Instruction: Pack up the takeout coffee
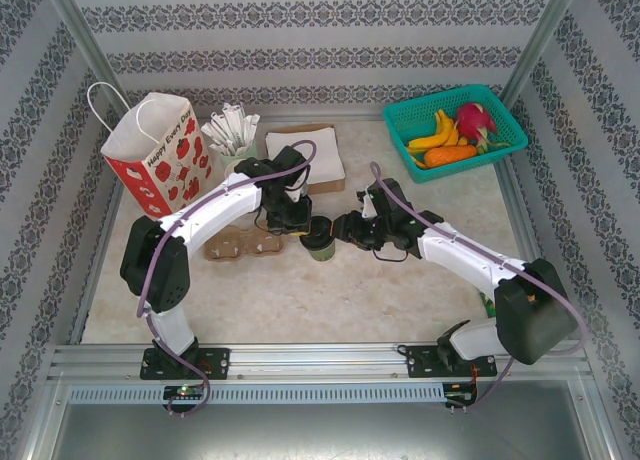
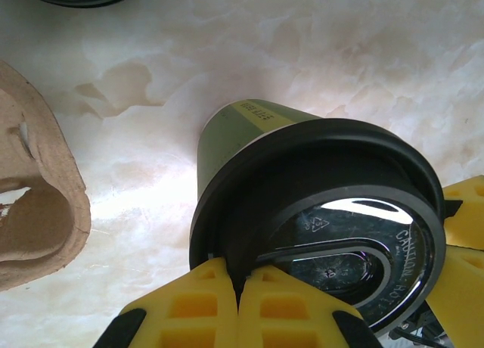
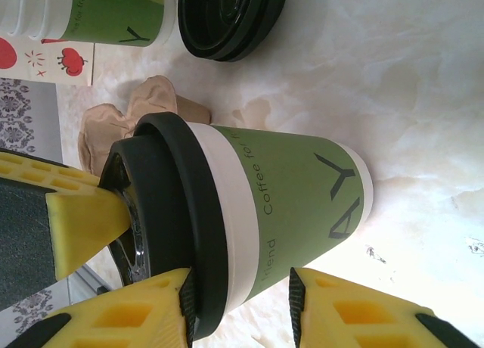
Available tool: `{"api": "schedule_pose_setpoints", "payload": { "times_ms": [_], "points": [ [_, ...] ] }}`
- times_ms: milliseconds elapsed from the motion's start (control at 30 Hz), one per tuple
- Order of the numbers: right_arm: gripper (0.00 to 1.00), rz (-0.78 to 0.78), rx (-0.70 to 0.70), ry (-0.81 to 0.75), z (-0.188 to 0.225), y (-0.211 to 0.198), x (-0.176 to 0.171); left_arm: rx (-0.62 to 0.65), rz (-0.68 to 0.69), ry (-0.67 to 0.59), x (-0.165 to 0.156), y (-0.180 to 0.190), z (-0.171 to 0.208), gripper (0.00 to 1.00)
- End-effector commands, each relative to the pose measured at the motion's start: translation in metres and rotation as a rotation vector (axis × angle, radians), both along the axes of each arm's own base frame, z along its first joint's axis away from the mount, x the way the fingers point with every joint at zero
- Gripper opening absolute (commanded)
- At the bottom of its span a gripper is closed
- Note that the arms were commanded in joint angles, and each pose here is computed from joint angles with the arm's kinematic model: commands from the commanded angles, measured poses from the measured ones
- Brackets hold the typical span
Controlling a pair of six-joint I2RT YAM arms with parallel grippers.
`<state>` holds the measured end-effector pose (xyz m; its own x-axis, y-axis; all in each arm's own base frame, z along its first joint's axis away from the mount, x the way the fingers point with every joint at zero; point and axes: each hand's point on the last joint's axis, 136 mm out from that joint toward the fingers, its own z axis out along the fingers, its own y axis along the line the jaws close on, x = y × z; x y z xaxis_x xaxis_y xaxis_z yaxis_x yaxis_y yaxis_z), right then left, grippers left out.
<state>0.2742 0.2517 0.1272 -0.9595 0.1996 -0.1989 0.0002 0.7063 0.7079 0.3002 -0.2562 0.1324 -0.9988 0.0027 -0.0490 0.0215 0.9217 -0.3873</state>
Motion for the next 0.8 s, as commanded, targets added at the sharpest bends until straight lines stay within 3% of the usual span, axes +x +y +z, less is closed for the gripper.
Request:
{"api": "schedule_pose_setpoints", "payload": {
  "times_ms": [0,233,767],
  "points": [
    [0.38,-0.019,-0.060,0.045,-0.008,-0.006,-0.001,0.068,-0.041,0.044,-0.011,0.004,-0.011,0.00],
    [0.23,-0.065,-0.149,0.125,-0.026,-0.018,-0.005,0.073,-0.055,0.032,-0.009,0.004,-0.005,0.00],
    [0.16,-0.085,-0.286,0.153,-0.037,-0.035,-0.011,0.122,-0.027,0.096,-0.015,0.011,-0.022,0.00]
  ]
}}
